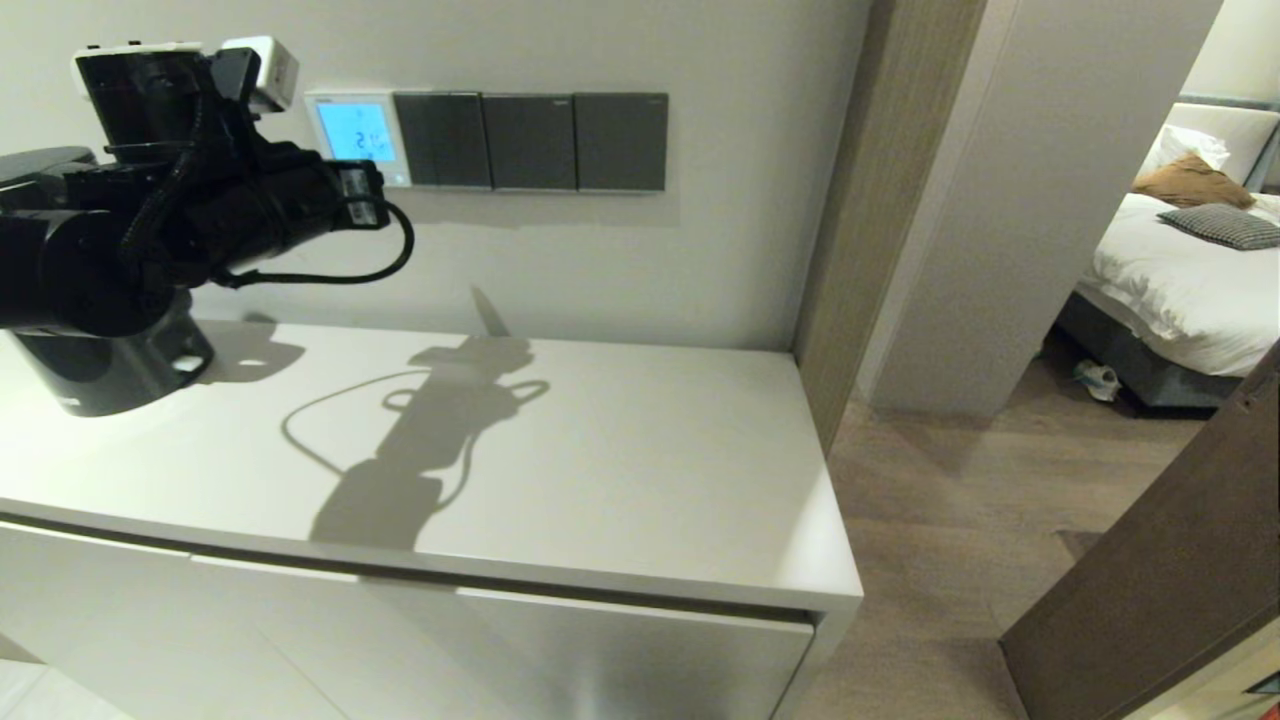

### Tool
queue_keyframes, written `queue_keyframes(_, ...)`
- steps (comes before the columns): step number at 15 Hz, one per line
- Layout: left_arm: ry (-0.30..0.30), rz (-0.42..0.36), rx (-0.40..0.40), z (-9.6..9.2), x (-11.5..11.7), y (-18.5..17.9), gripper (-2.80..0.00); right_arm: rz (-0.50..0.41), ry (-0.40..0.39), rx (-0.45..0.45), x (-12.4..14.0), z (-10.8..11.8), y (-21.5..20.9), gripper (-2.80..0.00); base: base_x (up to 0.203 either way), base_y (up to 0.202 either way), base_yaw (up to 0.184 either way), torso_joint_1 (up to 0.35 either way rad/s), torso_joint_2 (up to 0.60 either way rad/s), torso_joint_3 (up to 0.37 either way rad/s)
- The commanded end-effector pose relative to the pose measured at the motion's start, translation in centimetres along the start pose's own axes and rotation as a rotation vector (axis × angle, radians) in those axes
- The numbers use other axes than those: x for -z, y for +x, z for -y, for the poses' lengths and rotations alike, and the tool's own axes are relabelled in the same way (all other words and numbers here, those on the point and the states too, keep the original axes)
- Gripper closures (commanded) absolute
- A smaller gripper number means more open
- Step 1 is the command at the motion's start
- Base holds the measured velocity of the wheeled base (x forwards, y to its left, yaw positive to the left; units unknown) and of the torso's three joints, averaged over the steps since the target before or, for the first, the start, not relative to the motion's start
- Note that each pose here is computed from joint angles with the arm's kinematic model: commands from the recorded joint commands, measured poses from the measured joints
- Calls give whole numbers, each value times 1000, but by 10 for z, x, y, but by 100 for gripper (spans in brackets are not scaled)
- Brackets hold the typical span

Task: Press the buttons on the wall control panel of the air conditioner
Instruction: Turn on the central air conditioner, then press the temperature increase button

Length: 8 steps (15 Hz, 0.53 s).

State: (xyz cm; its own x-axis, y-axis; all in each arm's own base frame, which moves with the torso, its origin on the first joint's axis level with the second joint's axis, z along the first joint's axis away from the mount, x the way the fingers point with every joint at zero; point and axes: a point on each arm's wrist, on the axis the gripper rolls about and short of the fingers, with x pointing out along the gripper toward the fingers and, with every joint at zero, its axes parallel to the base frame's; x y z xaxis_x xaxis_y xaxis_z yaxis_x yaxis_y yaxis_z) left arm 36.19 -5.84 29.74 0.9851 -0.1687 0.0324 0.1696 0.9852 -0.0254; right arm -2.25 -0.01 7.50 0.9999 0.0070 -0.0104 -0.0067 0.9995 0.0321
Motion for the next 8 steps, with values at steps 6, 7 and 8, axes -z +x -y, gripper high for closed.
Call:
queue_keyframes(6,4,24,-54,-21,-6,2,0,-2,0,-1,0,0,0,0,0,0,0,0,0,0)
queue_keyframes(7,4,23,-54,-21,-5,3,0,-3,0,-1,0,0,0,0,0,0,0,0,0,0)
queue_keyframes(8,4,20,-54,-21,-4,3,0,-3,0,-1,0,0,0,0,0,0,0,0,0,0)
